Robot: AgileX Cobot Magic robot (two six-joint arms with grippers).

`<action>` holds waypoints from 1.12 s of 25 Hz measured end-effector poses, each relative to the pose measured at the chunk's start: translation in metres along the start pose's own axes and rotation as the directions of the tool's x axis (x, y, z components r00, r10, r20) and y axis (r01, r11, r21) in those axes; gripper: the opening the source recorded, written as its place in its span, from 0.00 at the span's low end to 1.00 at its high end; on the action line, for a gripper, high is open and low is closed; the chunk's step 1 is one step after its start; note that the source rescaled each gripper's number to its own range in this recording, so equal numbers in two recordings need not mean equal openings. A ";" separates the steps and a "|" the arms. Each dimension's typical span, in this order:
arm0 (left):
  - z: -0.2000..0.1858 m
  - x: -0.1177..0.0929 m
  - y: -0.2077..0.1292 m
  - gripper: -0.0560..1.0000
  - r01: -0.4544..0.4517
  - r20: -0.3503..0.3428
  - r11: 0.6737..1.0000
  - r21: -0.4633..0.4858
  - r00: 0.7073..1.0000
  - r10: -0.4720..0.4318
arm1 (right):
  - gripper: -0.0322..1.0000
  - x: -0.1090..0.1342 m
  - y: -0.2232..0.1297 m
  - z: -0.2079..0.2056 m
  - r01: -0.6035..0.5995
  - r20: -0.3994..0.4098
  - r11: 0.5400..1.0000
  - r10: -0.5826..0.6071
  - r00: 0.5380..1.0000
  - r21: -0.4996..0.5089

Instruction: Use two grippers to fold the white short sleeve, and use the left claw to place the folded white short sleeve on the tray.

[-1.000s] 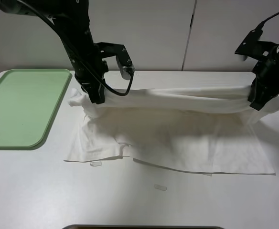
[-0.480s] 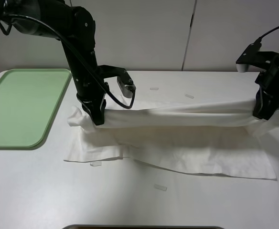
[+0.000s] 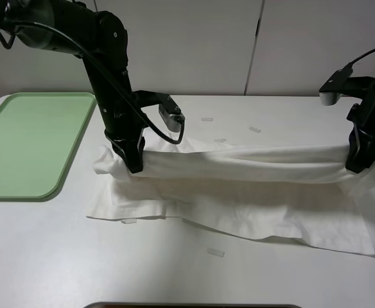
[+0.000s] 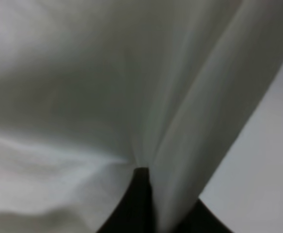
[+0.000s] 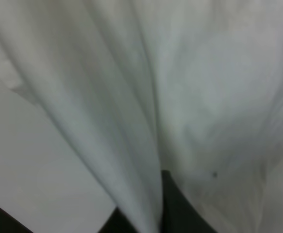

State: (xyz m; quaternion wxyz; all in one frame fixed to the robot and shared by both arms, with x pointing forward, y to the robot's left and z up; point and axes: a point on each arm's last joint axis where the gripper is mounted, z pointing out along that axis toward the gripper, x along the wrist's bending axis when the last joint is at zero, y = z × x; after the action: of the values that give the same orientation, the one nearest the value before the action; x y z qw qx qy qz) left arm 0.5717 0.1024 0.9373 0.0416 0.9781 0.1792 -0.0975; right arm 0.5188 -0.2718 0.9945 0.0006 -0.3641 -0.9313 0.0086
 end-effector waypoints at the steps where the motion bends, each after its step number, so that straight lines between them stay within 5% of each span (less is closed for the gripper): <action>1: 0.000 0.000 0.000 0.05 0.000 0.001 1.000 0.000 1.000 0.000 | 0.03 0.000 0.000 0.000 -0.002 -0.003 1.000 0.002 1.000 -0.003; 8: 0.000 0.001 -0.001 0.05 0.003 0.001 1.000 0.001 1.000 -0.003 | 0.04 0.001 0.000 0.000 -0.016 -0.018 1.000 0.016 1.000 -0.014; 10: 0.000 0.001 -0.001 0.08 0.004 0.000 1.000 -0.001 1.000 -0.004 | 0.12 0.001 0.000 -0.001 -0.017 -0.019 1.000 0.017 1.000 -0.017; 11: 0.000 0.001 0.000 0.12 0.006 0.002 1.000 -0.006 1.000 -0.006 | 0.21 0.001 0.001 -0.001 -0.018 -0.019 1.000 0.018 1.000 -0.019; 14: 0.000 0.000 0.003 0.40 0.019 0.012 0.999 -0.039 1.000 -0.019 | 0.72 0.001 0.001 -0.001 -0.024 -0.026 0.999 0.024 0.999 -0.025; 17: 0.000 0.003 0.007 0.83 0.042 -0.022 0.995 -0.091 0.999 -0.044 | 0.92 0.000 0.001 -0.001 -0.028 -0.020 0.999 0.027 0.999 -0.035; 20: -0.001 0.005 0.009 0.96 0.048 -0.043 0.992 -0.113 0.998 -0.053 | 0.99 0.000 0.002 -0.001 -0.028 -0.018 0.999 0.027 0.999 -0.037; 28: -0.001 0.007 0.011 1.00 0.050 -0.057 0.990 -0.133 0.997 -0.058 | 1.00 0.000 0.002 -0.001 -0.030 -0.018 0.999 0.030 0.999 -0.043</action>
State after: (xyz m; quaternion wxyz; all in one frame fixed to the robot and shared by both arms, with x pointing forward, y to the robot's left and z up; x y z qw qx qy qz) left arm 0.5819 0.0947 0.9373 0.0978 0.9705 0.2127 -0.0570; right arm 0.5201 -0.2701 0.9956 0.0009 -0.3780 -0.9257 -0.0147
